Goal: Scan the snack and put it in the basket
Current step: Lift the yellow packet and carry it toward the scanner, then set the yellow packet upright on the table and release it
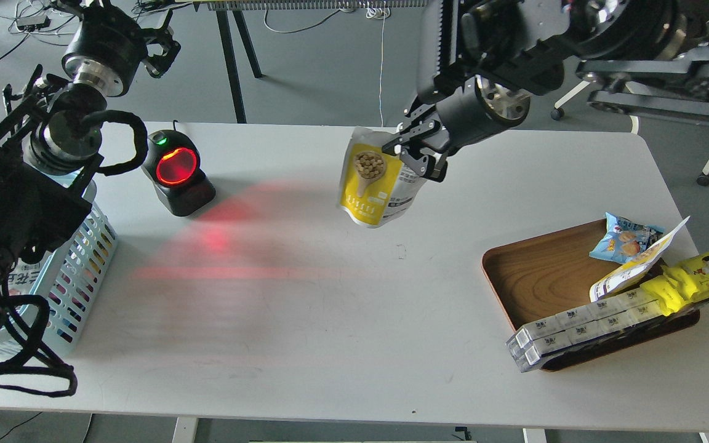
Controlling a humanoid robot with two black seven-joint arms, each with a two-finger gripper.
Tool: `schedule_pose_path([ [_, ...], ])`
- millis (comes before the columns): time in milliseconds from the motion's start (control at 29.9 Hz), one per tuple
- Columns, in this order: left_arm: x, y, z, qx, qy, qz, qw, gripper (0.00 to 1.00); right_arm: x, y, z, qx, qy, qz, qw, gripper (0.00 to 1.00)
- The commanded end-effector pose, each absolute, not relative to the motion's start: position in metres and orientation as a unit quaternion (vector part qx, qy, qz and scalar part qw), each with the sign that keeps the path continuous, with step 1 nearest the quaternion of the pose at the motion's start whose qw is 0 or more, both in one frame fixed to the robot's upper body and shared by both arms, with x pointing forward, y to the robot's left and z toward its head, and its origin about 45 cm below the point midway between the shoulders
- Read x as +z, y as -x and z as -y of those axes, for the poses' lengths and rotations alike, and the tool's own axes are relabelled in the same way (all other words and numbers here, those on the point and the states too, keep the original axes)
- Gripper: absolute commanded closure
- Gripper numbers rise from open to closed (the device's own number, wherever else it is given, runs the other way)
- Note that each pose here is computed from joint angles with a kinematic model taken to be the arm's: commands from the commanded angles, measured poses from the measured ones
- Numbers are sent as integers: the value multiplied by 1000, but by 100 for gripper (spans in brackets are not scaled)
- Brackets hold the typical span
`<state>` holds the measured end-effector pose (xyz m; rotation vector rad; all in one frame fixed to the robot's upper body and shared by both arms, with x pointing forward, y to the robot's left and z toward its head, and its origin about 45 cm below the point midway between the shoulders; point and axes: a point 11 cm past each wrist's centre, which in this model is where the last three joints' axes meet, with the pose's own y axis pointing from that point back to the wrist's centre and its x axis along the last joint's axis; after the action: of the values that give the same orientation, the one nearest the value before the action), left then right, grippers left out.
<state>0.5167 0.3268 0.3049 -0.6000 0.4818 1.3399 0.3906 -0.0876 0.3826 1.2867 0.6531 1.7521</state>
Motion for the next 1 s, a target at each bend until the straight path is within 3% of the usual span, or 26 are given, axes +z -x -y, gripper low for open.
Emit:
schedule_pose_path([
  [0,303,-516,-327,606,271,-219,716,0,356,-384,50,701,-511,-294,403,100],
  [167,303,-516,-327,605,271,-218,716,0,320,-375,11,702,-502,-328,384,100],
  [401,304,-516,-328,606,271,-217,716,0,315,-393,19,697,-511,-304,401,100],
  [969,300,-514,-331,607,271,-219,714,0,300,-392,26,685,-522,-307,404,100],
])
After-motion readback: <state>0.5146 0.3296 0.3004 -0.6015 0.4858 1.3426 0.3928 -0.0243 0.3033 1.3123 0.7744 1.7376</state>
